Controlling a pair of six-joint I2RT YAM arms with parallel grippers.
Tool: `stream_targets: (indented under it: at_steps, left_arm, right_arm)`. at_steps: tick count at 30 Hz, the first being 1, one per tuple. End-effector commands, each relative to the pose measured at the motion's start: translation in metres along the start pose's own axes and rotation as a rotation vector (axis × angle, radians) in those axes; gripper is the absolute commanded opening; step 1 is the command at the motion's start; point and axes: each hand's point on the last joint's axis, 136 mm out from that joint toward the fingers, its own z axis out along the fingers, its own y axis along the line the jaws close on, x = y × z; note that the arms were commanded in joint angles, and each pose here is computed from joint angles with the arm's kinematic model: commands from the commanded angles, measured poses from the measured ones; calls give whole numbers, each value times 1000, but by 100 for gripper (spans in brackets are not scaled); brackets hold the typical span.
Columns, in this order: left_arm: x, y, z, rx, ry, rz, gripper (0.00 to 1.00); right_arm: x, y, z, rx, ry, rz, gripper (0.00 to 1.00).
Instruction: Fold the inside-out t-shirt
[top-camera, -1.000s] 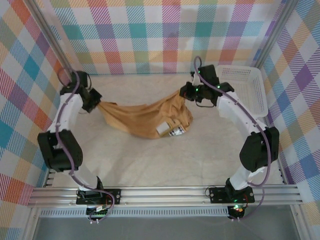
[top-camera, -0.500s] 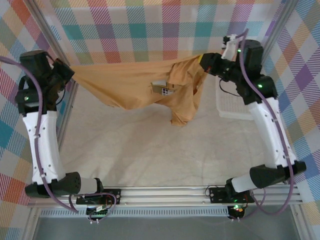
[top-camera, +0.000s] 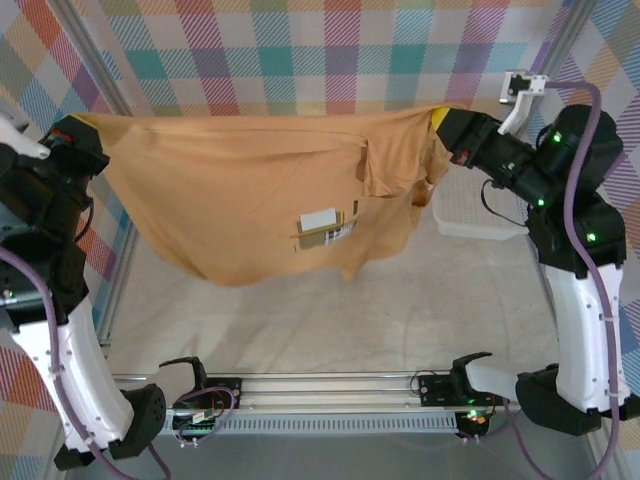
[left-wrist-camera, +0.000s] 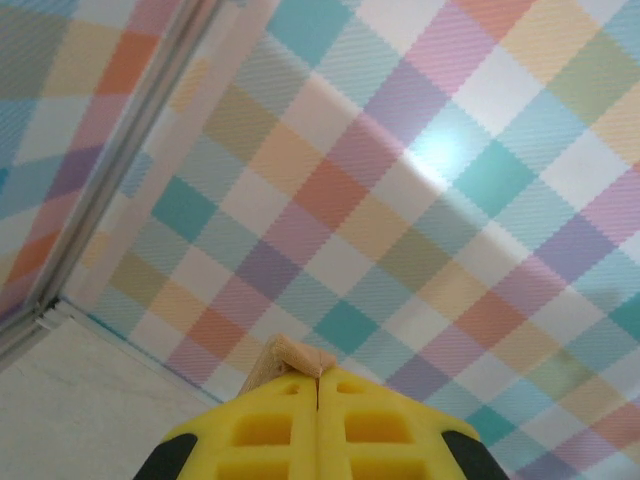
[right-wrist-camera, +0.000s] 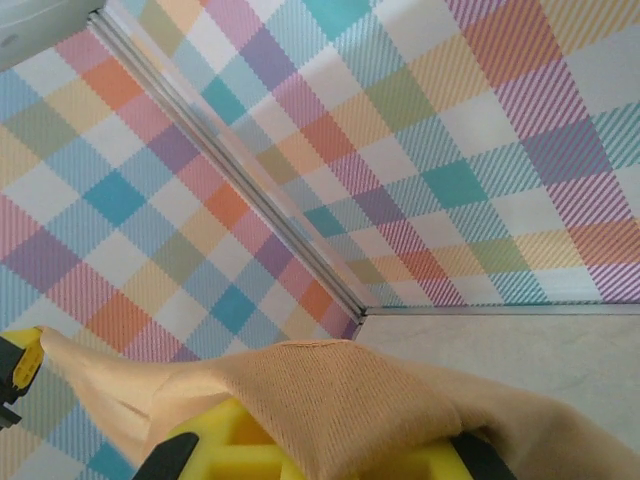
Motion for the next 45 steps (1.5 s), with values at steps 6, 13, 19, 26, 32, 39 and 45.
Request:
stream_targets:
  at_steps: [6,13,19,26,32,39,45]
  left_arm:
    - [187,108,196,-223,569,13,0]
    - [300,191,289,-440,800,15,50]
    - [314,222,260,-597,856,71,55]
    - [341,243,129,-671,917,86,38]
    - [385,259,20,-707,1041,65,25]
    - [454,252,-38,-652,1242,-4,30]
    - [480,261,-46,-666,1265,-40,41]
  right_arm:
    - [75,-177,153,303,274,186,0]
    - [136,-280,240,460,470,341,46]
    - [204,-280,244,521,676,325,47]
    - [334,-219,205,424,855,255,46]
    - [418,-195,145,379,1002,274,45]
    - [471,-251,118,557,1096,327,45]
    - [464,-259,123,558,1079,340,44]
